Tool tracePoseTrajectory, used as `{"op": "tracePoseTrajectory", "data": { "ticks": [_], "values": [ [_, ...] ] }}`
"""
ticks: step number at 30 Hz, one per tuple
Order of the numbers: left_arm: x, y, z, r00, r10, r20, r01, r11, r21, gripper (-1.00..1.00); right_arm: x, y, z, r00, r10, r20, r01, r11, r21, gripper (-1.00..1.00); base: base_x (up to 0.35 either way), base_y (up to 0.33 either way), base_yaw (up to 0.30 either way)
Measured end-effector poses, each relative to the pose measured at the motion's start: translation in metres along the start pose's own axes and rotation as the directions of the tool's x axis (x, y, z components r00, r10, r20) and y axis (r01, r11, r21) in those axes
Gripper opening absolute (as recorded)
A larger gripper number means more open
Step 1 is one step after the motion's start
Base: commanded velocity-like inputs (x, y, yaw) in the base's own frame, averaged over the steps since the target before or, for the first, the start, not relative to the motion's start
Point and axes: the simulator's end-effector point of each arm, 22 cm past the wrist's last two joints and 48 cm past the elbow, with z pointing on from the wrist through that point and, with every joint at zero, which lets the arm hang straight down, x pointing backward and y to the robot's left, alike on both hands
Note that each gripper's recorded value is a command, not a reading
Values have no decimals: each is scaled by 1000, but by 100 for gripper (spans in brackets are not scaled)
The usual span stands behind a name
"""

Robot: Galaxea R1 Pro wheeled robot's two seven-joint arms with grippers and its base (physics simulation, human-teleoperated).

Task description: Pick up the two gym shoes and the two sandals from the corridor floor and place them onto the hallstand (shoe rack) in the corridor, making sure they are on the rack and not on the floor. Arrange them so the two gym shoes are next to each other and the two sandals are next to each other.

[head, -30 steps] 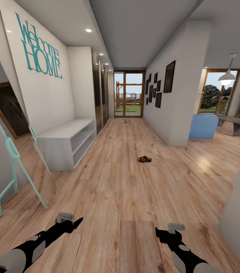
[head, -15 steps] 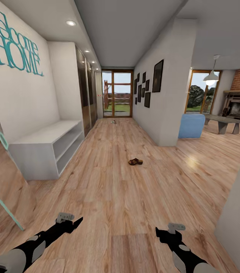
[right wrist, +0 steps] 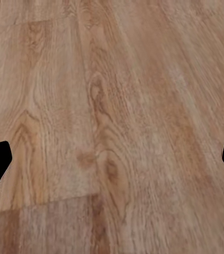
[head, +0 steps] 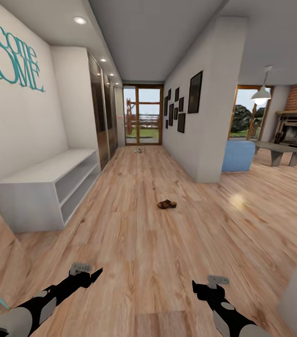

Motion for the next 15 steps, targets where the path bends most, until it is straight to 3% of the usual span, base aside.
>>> {"op": "tracePoseTrajectory", "data": {
  "ticks": [15],
  "values": [
    [8, 1, 2, 1000, -6, -14, 6, 1000, -1, 100, 8, -1, 2, 1000, -1, -15, 1, 1000, 2, 100, 348, 0, 0]
  ]
}}
